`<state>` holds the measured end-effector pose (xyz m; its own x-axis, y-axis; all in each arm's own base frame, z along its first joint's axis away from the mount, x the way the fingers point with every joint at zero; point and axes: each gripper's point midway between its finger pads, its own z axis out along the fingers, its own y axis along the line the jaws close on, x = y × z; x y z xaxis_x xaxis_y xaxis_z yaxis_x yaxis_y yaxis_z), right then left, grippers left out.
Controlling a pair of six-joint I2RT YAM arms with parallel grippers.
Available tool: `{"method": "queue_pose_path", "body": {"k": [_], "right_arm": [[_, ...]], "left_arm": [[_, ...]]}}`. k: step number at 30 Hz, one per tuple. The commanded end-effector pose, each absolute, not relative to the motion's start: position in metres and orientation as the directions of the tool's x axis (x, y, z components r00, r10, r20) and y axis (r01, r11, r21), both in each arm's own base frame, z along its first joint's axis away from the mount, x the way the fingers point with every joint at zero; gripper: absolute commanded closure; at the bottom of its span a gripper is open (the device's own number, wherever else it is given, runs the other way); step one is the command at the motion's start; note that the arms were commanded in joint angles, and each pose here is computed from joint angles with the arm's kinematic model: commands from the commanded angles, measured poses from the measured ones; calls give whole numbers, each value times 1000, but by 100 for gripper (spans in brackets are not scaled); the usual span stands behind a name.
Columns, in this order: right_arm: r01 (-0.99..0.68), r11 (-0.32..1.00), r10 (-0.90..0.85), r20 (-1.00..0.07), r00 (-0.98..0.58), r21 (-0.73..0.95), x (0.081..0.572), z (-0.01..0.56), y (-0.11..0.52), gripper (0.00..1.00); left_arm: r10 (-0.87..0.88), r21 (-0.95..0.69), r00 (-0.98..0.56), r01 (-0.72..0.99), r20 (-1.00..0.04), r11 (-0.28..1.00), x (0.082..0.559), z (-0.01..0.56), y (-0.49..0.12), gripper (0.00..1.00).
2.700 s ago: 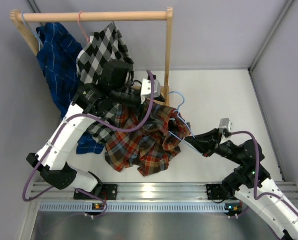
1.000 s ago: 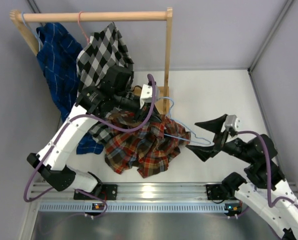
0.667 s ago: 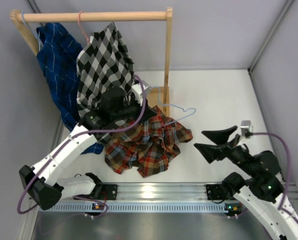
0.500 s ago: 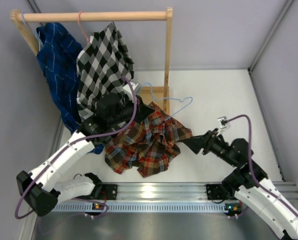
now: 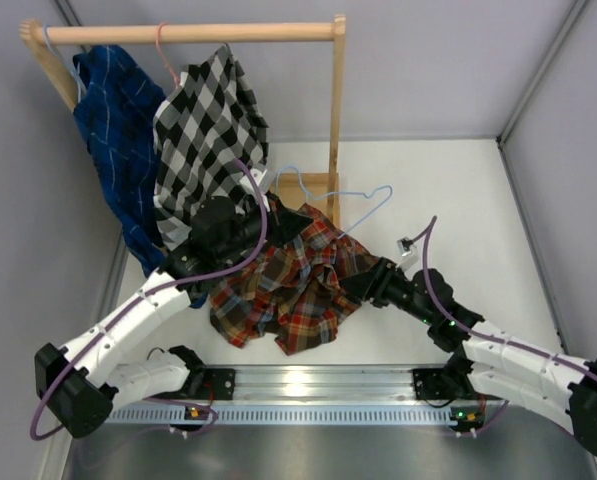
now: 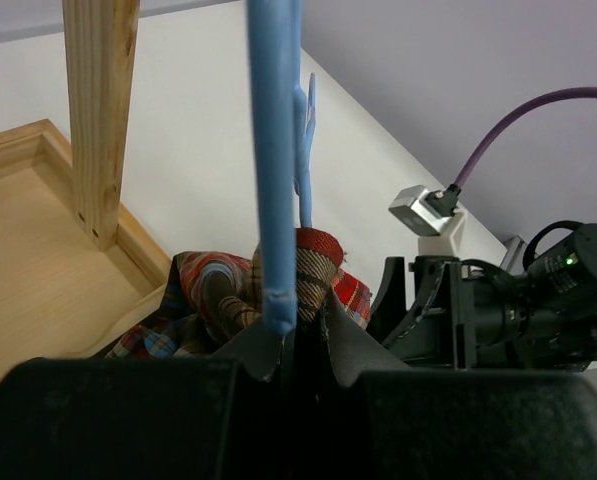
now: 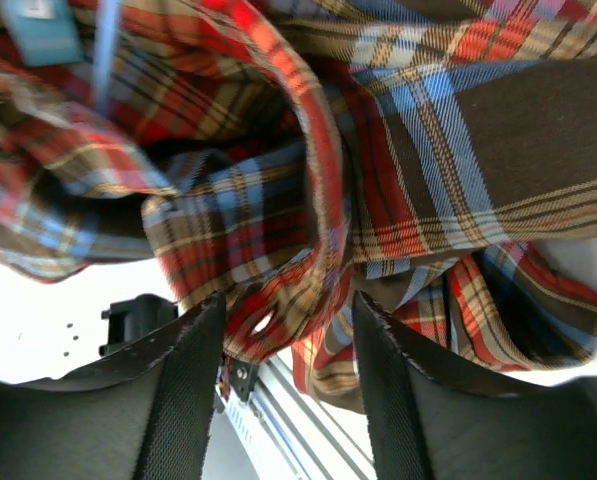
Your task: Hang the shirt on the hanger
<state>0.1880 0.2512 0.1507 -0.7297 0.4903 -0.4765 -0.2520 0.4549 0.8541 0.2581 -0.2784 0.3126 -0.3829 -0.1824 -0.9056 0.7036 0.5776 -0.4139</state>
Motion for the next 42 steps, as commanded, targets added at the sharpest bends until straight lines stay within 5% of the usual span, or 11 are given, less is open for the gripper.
{"method": "queue_pose_path", "body": {"k": [1, 6, 12, 13, 14, 24, 42], "right_arm": [[-332, 343, 569, -475, -671, 879, 195, 189, 268, 50], [-308, 376, 589, -482, -649, 874, 196, 182, 272, 55], [-269, 474, 617, -534, -577, 838, 211, 172, 257, 74], [-231, 518, 645, -554, -527, 823, 222, 169, 244, 92], [-211, 542, 651, -566, -505, 813, 226, 167, 236, 100], [-311, 653, 506, -703, -499, 691, 270, 211, 190, 100], [-195, 899, 287, -863, -416, 393, 344, 251, 114, 100]], "left_arm": [[-281, -403, -294, 753, -913, 520, 252, 354, -278, 100], [-259, -392, -297, 760, -919, 519, 251, 350, -279, 100], [-242, -370, -283, 768, -928, 523, 247, 354, -276, 100], [-226, -361, -283, 766, -932, 533, 247, 353, -275, 100], [-215, -329, -251, 771, -944, 545, 248, 366, -272, 100], [3, -234, -274, 828, -962, 510, 216, 360, -260, 100], [246, -196, -318, 887, -916, 419, 169, 304, -243, 100]]}}
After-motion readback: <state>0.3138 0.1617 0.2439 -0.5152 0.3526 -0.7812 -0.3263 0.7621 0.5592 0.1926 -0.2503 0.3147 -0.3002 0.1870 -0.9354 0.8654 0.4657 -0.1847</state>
